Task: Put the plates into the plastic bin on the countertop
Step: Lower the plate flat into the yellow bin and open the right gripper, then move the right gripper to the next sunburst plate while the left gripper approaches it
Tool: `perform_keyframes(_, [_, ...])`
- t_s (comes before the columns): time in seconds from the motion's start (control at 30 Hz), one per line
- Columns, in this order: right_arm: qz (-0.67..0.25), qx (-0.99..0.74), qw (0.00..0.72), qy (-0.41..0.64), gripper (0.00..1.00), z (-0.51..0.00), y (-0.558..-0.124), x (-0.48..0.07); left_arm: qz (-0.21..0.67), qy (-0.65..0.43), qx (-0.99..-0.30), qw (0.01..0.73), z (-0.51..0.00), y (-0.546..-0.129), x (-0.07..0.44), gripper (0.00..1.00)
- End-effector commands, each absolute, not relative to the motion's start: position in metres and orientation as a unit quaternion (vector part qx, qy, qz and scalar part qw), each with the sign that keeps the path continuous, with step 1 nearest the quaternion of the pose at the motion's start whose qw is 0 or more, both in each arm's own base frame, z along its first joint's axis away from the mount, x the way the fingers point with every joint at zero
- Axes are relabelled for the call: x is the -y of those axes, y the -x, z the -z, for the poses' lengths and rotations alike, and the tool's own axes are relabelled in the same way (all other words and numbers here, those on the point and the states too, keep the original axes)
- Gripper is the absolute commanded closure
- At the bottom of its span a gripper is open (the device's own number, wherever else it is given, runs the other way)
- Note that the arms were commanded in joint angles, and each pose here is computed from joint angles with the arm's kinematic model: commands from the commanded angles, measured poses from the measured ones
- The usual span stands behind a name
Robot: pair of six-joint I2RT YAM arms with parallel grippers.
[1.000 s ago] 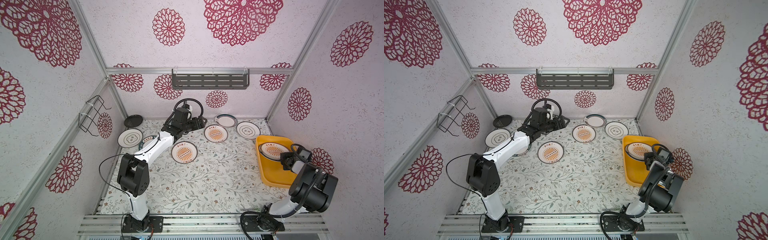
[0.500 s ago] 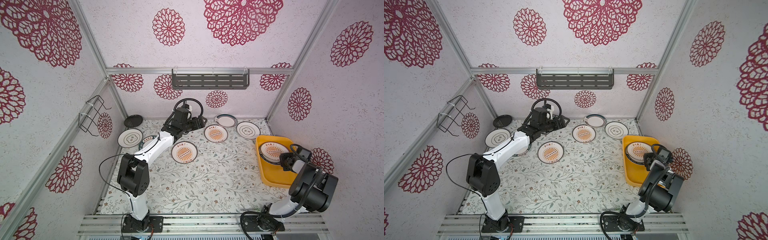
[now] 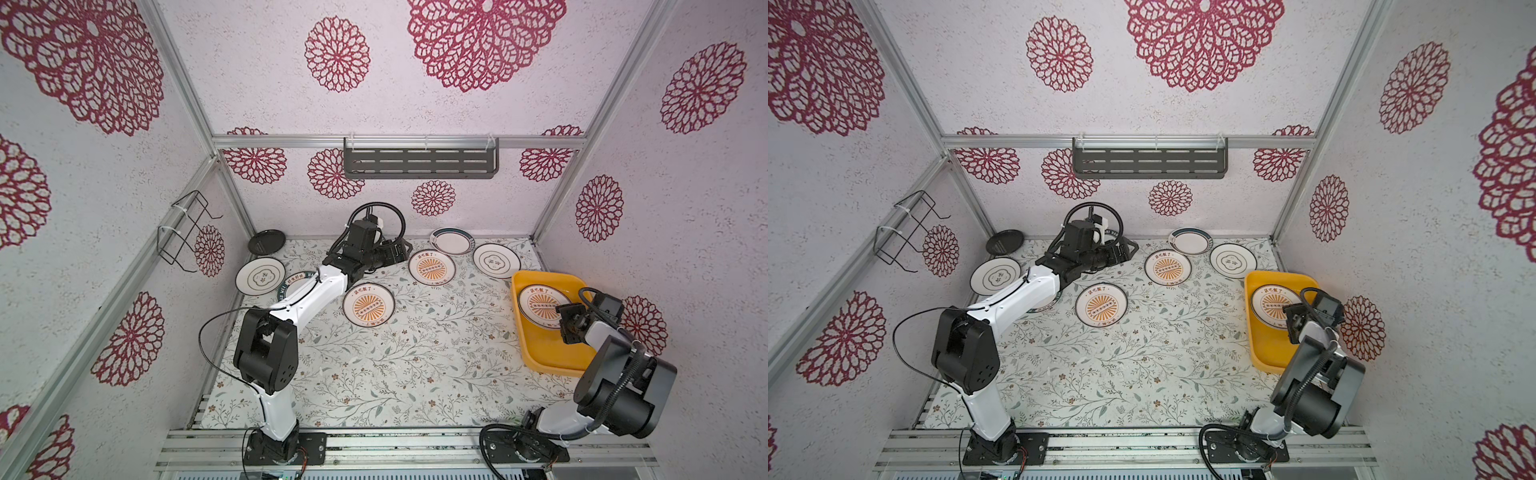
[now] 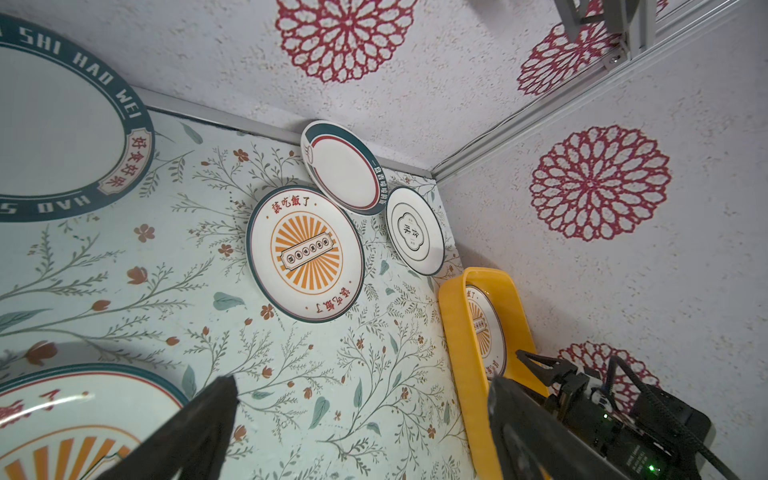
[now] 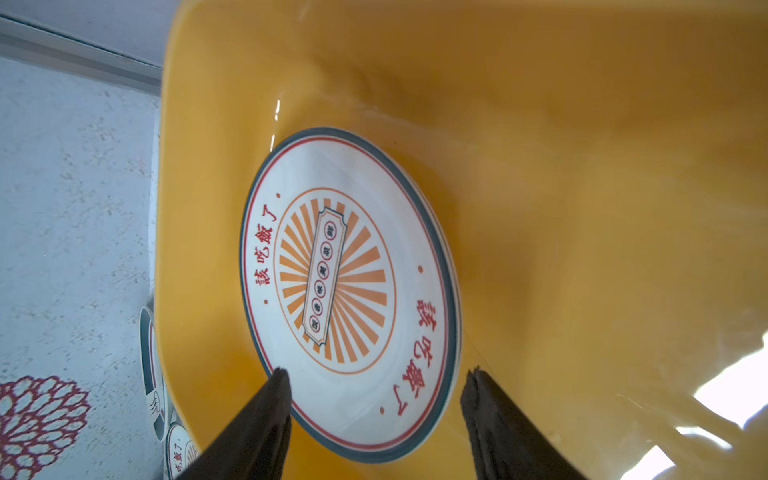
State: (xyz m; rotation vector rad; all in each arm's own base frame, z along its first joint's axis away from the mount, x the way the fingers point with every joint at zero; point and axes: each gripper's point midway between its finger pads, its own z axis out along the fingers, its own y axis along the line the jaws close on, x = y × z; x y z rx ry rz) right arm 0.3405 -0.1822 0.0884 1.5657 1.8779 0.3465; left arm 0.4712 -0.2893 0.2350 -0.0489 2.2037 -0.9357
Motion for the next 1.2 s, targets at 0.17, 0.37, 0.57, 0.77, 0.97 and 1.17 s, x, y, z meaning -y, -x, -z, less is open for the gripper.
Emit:
perform_keyframes(0.17, [-0.139, -0.735, 0.378, -0.546, 0.18, -0.134, -0.346, 0.154, 0.344, 0.055, -0.857, 0.380, -0.246, -0.451, 0.255, 0.03])
perform_keyframes(0.37, [-0.168, -0.756, 0.430, -0.465, 0.11, -0.183, -0.368, 0.105, 0.313, 0.098, -0.864, 0.383, -0.235, -0.430, 0.216, 0.03])
perform_keyframes(0.57, [-0.210, -0.772, 0.459, -0.387, 0.08, -0.221, -0.381, 0.052, 0.301, 0.154, -0.865, 0.370, -0.216, -0.411, 0.175, 0.03])
perform_keyframes(0.77, [-0.254, -0.787, 0.467, -0.313, 0.06, -0.241, -0.389, -0.012, 0.299, 0.223, -0.863, 0.339, -0.189, -0.394, 0.132, 0.03])
perform_keyframes(0.97, [-0.297, -0.810, 0.450, -0.231, 0.01, -0.244, -0.400, -0.089, 0.319, 0.248, -0.867, 0.293, -0.155, -0.380, 0.111, 0.03])
perform_keyframes(1.17, [-0.328, -0.830, 0.418, -0.170, 0.01, -0.231, -0.411, -0.162, 0.341, 0.258, -0.872, 0.238, -0.124, -0.375, 0.112, 0.03])
